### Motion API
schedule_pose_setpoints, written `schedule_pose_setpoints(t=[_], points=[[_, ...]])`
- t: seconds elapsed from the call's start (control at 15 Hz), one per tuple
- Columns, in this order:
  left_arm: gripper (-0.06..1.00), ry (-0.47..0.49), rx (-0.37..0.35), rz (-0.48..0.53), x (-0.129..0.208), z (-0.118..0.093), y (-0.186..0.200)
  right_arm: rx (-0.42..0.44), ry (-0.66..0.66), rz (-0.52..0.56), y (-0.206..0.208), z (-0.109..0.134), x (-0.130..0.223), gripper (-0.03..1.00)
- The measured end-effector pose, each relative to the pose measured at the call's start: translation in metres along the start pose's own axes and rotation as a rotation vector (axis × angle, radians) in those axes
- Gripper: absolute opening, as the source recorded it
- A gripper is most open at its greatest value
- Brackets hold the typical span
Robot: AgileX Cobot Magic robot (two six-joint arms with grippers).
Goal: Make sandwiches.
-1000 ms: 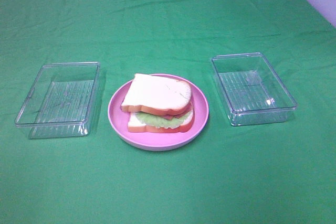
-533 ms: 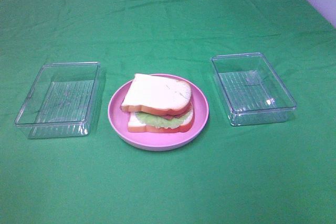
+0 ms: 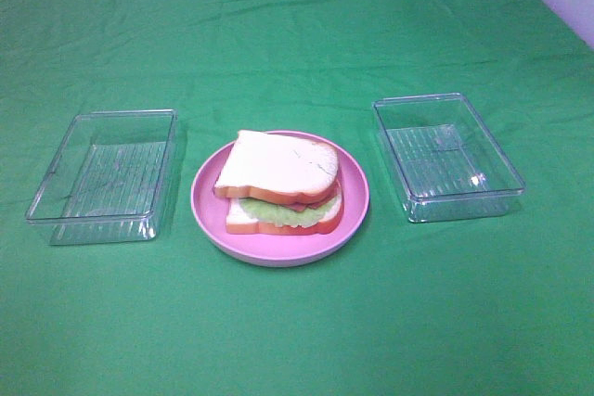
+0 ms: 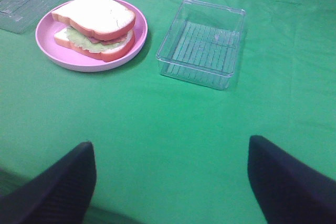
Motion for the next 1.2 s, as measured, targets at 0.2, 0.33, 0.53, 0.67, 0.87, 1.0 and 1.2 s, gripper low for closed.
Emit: schedule_pose_setpoints(t=[0.2,0.33,0.53,0.67,0.87,1.0,1.2], points=[[0.7,0.0,0.0,0.0,0.0,0.0,0.0,0.0,0.0,0.0,0.0,0.0,0.0,0.76],[0.7,0.0,0.0,0.0,0.0,0.0,0.0,0.0,0.0,0.0,0.0,0.0,0.0,0.76],[0.7,0.004,-0.009,-0.001,0.0,0.0002,0.0,0.0,-0.001,0.0,0.0,0.0,0.0,0.76],[0.7,0.044,-0.088,-0.006,-0.0002,0.0021,-0.0001,0.033,-0.023,0.004,-0.0003,-0.0006,-0.0002,0.76],[0.7,0.143,-0.284,-0.019,-0.0003,0.0069,0.0004,0.182,-0.119,0.02,-0.0017,-0.0034,-0.0007,0.76],[0.7,0.193,-0.382,-0.026,-0.0002,0.0092,0.0009,0.247,-0.162,0.027,-0.0021,-0.0047,-0.0009,0.76],[0.7,0.203,-0.406,-0.027,-0.0001,0.0098,0.0011,0.256,-0.168,0.028,-0.0022,-0.0049,-0.0009,0.76]])
Point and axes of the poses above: a point on each arm's last joint axis where the gripper is mounted, y pointing back along that axis away from the gripper, z along the wrist's bending axis when the last joint is at zero, x = y × z, the point moved 3 cm from there along -y, pointing out along that axis toward the gripper, and after that the axes turned 3 degrees about y, right-handed, at the moved point
